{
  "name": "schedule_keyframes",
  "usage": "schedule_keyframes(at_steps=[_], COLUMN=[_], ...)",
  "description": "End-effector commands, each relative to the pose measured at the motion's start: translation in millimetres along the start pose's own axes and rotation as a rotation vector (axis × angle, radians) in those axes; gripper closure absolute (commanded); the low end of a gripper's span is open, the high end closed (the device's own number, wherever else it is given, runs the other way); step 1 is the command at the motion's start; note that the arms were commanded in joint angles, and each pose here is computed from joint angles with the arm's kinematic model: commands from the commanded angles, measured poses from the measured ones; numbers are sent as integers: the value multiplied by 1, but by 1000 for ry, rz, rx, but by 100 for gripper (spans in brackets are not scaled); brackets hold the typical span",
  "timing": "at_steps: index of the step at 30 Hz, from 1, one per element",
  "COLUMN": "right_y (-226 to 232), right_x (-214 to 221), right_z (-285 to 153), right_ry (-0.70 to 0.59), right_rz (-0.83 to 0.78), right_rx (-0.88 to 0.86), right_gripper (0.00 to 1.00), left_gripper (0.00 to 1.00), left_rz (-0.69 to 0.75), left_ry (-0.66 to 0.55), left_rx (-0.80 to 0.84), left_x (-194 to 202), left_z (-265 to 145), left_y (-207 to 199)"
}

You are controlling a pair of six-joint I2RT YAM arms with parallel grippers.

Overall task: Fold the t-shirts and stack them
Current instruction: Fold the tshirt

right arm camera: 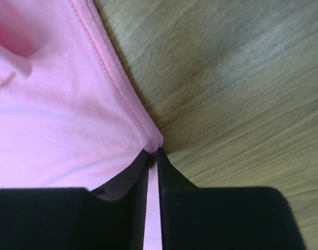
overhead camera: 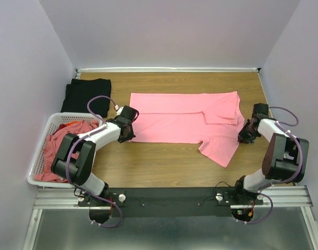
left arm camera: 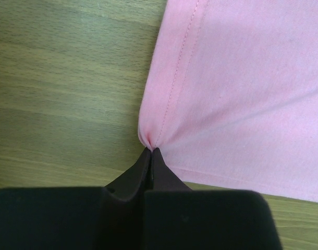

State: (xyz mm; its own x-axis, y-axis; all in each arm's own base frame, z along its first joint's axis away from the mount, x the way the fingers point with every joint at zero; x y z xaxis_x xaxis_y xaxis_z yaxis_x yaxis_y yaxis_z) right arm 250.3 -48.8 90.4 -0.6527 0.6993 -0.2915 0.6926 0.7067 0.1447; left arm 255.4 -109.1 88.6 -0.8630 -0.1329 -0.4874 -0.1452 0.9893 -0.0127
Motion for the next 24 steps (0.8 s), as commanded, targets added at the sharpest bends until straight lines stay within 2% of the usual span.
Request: schedule_keyframes(at_steps=[1,2,4,11,19,24], right_y=[-8,-8,-10,-7,18,30], right_x=[7,7,6,3,-29,-46], right_z=[0,-1,-6,-22,-44,-37], right_ry=[-20,-27,-43,-60,-87,-63], right_rz=[6,11,13,8,1,-8], right_rx=[43,45,51,26,-63,-64], right_gripper=[87,94,99,99,99,99], left_gripper=[100,100,100,100,100,100], left_rz=[22,21,17,-23,-40,-42], left_ry=[92,93,86,48,11,2], left_rx=[-55,-58,-59,-39,-1,2], left_x=[25,25,24,8,-23,-44], left_z=[-1,-1,-4,-18,-29,-24], left_y=[12,13,15,20,17,17])
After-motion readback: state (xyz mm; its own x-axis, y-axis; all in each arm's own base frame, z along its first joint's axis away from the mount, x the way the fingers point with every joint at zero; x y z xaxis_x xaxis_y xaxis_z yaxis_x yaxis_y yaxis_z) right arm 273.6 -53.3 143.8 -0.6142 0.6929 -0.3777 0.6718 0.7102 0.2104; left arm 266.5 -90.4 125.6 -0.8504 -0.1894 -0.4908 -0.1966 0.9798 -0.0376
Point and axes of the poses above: each gripper's point midway between its finger pads, its own z axis out along the fingers, its own y axis along the line the jaws close on, x = y × z, the point moved 8 cm from there along -z, back along the fingers, and after that the axes turned 4 degrees about z, right-handed, at the moved point
